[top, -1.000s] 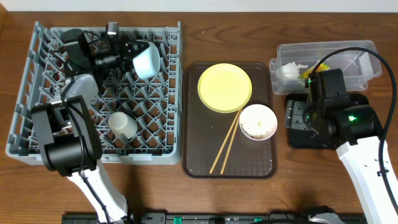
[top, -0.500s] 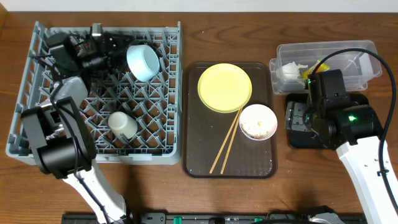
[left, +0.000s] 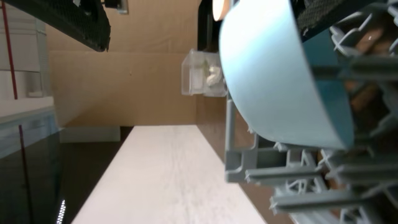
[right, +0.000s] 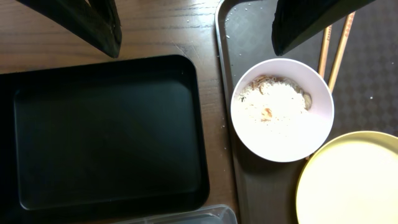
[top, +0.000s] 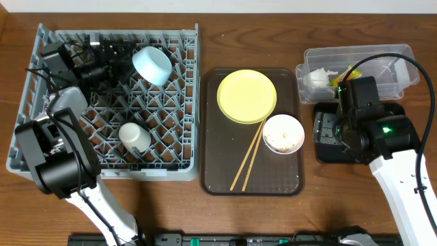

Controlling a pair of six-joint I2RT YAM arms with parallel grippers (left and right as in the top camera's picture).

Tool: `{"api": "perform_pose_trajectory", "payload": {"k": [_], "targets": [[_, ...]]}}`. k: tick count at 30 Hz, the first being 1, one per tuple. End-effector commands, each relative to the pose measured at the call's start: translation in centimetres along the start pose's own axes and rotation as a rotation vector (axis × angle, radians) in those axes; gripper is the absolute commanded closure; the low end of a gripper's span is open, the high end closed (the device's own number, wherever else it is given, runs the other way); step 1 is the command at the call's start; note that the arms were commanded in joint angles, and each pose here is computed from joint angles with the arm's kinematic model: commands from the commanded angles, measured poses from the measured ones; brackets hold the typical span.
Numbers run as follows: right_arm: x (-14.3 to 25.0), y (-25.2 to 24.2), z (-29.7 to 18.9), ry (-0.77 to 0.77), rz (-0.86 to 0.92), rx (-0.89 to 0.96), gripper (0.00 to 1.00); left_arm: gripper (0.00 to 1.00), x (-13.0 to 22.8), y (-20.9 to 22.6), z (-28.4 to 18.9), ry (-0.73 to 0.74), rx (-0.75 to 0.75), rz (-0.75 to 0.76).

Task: Sort waste into correct bins and load items into the dishwasher rack
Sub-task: 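Set the light-blue bowl tilted in the rack and open left gripper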

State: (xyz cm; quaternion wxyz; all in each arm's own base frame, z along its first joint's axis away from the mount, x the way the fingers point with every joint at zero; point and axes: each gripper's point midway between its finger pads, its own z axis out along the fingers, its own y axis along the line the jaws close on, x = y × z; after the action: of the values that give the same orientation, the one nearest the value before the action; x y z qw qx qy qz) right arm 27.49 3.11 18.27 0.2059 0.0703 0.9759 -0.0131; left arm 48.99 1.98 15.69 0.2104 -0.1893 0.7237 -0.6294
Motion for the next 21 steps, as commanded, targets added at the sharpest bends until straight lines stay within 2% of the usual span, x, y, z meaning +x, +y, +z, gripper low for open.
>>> {"api": "perform_pose_trajectory", "payload": {"k": [1, 6, 12, 21], "targets": [[-0.5, -0.3, -0.5, -0.023, 0.027, 0.007, 0.25, 0.11, 0.6, 0.4, 0.7, 0.024, -0.008, 0.054], [-0.5, -0.3, -0.5, -0.023, 0.026, 0.007, 0.25, 0.11, 1.4, 2.0, 0.8, 0.026, -0.056, 0.051], [-0.5, -0.3, -0.5, -0.022, 0.019, 0.008, 0.24, 0.11, 2.0, 4.9, -0.1, -0.010, -0.219, 0.073], [-0.6, -0.3, -0.5, -0.024, 0.019, 0.007, 0.24, 0.11, 1.2, 2.7, -1.4, -0.080, -0.316, 0.185]]}}
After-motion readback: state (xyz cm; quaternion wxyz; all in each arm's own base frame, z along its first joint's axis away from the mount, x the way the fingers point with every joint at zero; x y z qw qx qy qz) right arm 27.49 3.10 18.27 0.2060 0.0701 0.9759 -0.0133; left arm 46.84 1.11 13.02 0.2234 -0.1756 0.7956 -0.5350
